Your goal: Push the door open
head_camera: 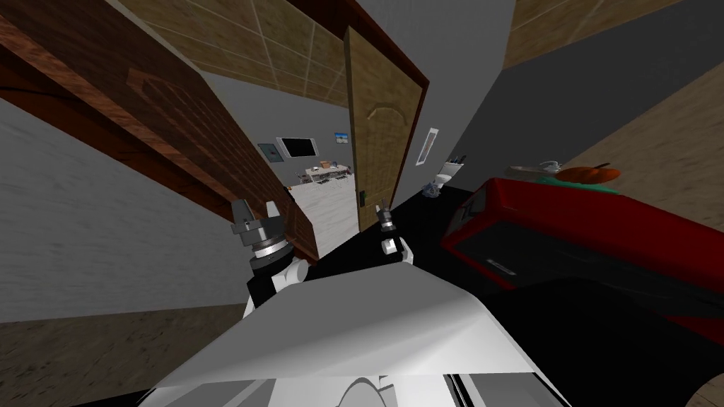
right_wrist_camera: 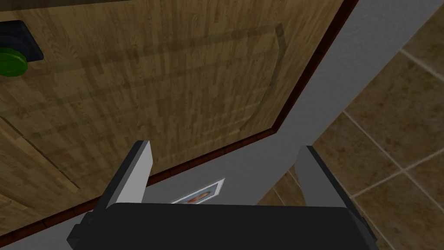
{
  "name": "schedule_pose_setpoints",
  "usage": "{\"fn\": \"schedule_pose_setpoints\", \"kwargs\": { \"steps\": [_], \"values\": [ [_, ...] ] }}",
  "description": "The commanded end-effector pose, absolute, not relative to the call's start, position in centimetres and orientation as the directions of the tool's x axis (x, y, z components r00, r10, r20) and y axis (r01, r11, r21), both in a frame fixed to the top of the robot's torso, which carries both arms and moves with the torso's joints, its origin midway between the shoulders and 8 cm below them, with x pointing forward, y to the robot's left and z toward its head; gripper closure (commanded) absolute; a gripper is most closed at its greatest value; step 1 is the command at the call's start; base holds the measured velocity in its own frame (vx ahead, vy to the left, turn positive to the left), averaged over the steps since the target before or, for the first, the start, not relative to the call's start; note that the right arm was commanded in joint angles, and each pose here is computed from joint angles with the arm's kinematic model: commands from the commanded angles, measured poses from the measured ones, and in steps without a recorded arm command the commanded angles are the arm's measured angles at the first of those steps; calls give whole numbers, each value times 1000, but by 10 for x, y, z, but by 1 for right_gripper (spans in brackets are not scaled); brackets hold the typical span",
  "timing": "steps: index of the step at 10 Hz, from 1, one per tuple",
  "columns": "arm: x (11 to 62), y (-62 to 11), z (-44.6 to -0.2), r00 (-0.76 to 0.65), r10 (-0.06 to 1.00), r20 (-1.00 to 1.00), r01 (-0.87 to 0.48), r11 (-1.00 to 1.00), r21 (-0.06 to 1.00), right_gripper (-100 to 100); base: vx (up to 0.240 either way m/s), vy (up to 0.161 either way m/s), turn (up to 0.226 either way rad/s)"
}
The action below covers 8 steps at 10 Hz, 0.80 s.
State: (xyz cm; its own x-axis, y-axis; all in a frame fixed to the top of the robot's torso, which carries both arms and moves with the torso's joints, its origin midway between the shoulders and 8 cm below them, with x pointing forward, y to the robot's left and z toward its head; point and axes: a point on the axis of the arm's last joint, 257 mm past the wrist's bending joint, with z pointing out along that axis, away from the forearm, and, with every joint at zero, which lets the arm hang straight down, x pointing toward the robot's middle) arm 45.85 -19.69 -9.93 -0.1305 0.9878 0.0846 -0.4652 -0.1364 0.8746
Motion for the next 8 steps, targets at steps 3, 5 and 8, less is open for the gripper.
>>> {"fn": "schedule_pose_setpoints", "kwargs": {
  "steps": [3, 5, 8],
  "values": [
    [478, -183, -130, -149, 986, 74, -399, -128, 908, -100, 65, -79, 89],
    [489, -173, -149, -161, 985, 66, -356, -120, 927, -100, 78, -107, 92],
    [498, -164, -168, -172, 983, 58, -311, -110, 944, -100, 49, -91, 65]
  ]
}}
